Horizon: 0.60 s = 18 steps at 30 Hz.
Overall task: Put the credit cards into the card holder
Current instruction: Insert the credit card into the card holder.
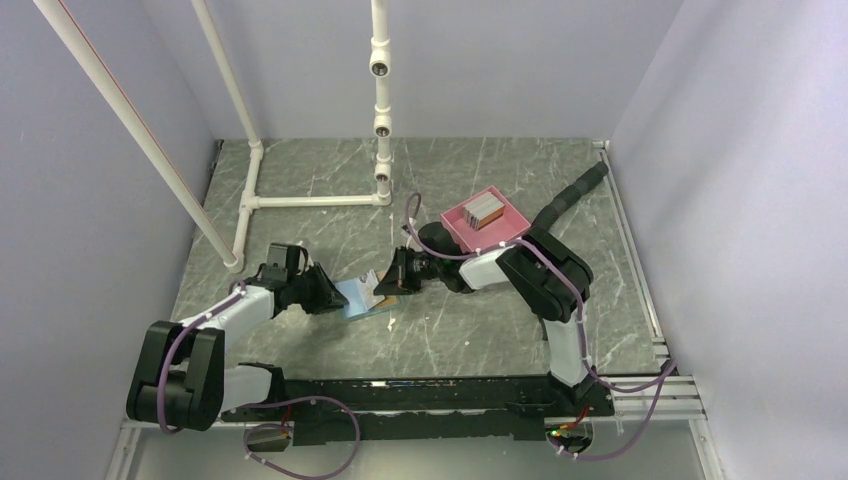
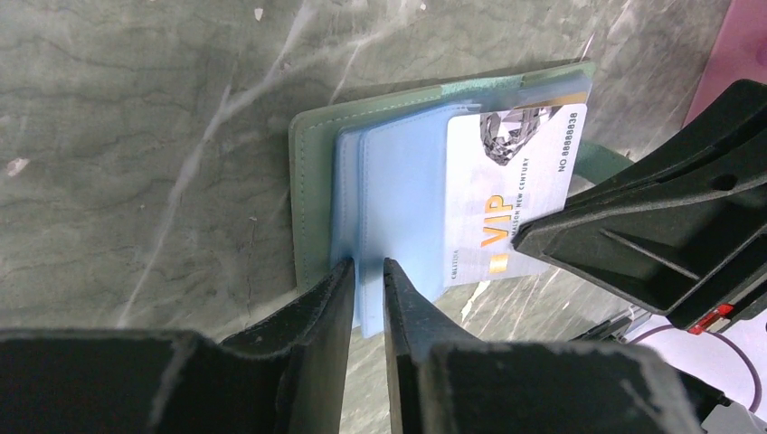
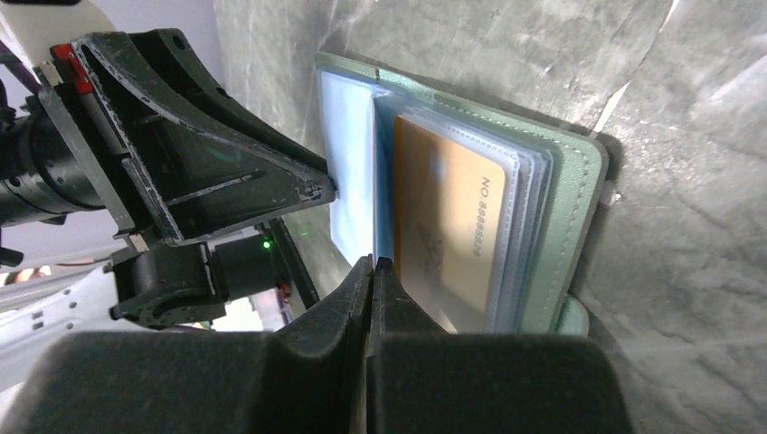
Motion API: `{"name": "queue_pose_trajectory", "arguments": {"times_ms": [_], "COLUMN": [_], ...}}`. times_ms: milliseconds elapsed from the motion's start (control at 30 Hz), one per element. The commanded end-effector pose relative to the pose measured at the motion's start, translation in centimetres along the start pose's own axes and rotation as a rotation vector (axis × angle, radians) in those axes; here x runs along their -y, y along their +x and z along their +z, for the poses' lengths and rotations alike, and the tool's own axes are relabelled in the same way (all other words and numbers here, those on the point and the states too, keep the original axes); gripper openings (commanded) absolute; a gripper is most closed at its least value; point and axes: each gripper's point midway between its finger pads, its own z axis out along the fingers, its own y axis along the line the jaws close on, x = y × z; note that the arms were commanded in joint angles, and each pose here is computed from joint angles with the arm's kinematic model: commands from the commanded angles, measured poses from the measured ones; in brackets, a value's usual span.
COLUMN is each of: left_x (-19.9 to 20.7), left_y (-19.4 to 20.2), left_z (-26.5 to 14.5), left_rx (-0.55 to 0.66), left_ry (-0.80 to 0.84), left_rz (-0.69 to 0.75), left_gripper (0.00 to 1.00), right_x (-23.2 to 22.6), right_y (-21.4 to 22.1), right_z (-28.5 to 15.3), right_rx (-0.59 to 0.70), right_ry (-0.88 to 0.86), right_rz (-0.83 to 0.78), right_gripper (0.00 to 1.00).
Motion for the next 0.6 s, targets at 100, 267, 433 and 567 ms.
{"name": "queue_pose_trajectory", "arguments": {"times_ms": [100,267,433,567], "left_x": [-1.5,-0.7,-1.1,-2.1], "left_y": [1.2,0.8,0.2,0.4], "left_z": [0.1,-0.9,-1.4,-1.0], "left_rx": [-0.022,0.004,0.043,0.037], "left_ry": [-0.048,-0.041,-0.073,-0.111], "left_rz": [-0.023,-0.037,-0.041,-0.039], "left_gripper": [0.25,0.25,0.24,0.21], "right_x": [-0.7,2.0,2.7,3.6], "right_y": [-0.2,0.0,1.2,1.3], "right_z": [0.2,-0.3,-0.9,-1.1], "right_rx": [0.036,0.0,-0.058,-0.083], "right_ry": [-0.033,0.158,0.285,0.409], "right_rz": [0.014,-0.082,-0.183,-0.272], "right_gripper": [0.07,0.17,0.3,0.38]}}
